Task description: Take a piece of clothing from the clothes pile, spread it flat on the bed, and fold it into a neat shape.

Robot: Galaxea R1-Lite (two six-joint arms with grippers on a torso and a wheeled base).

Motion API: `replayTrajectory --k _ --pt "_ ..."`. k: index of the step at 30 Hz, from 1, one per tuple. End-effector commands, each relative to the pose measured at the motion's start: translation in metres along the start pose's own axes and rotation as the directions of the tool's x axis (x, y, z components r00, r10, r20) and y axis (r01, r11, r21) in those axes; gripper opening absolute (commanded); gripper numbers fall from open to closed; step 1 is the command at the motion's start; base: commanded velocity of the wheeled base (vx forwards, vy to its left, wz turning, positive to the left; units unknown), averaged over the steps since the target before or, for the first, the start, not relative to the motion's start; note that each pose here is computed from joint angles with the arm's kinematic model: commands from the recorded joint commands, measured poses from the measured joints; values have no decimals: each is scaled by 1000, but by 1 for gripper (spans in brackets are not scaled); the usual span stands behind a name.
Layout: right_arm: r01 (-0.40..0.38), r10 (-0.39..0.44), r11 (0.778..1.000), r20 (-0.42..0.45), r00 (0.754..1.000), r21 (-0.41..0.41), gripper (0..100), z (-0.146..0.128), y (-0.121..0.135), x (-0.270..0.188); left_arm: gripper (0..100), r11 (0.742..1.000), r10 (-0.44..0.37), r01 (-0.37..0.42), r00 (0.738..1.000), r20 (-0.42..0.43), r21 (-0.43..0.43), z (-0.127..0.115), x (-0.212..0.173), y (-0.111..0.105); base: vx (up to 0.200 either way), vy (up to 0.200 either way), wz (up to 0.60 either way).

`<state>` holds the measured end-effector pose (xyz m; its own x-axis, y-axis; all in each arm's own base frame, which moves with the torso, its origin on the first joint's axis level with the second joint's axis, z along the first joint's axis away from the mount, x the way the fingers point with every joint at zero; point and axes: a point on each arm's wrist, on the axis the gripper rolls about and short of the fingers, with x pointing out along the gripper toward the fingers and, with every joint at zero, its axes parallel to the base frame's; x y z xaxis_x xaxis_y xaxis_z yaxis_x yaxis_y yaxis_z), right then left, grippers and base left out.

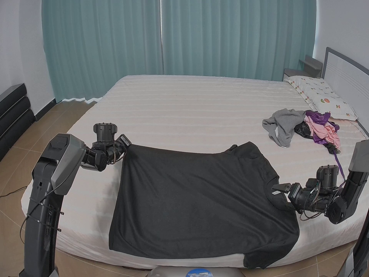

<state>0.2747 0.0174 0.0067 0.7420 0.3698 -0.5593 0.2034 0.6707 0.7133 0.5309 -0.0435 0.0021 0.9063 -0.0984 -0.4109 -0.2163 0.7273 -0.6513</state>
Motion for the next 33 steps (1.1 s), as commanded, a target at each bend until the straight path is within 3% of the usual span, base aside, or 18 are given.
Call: replayTrajectory --k 1,4,10,18,22,26,33 --pt "-21 21 1000 28 999 -15 100 12 2 17 0 1000 -19 18 999 51 6 22 1 -6 0 0 0" --pt "-35 36 999 46 998 -25 100 20 6 25 0 1000 -26 26 997 67 4 28 1 -8 0 0 0" --pt "-28 31 999 95 995 -40 100 65 22 78 0 999 -45 44 995 90 4 39 -1 -18 0 0 0" --pt "-40 48 997 115 992 -68 100 90 24 127 0 999 -52 51 994 91 8 39 -1 -23 0 0 0" --pt "21 -14 994 68 998 -110 100 103 26 151 0 999 -39 39 996 81 5 38 -1 -21 0 0 0" --pt "60 -43 983 102 994 -173 100 106 18 171 0 1000 -27 27 997 77 5 35 -1 -20 0 0 0" --pt "116 -77 973 191 979 -202 100 116 4 198 0 1000 8 -8 996 88 5 33 0 -18 0 0 0"
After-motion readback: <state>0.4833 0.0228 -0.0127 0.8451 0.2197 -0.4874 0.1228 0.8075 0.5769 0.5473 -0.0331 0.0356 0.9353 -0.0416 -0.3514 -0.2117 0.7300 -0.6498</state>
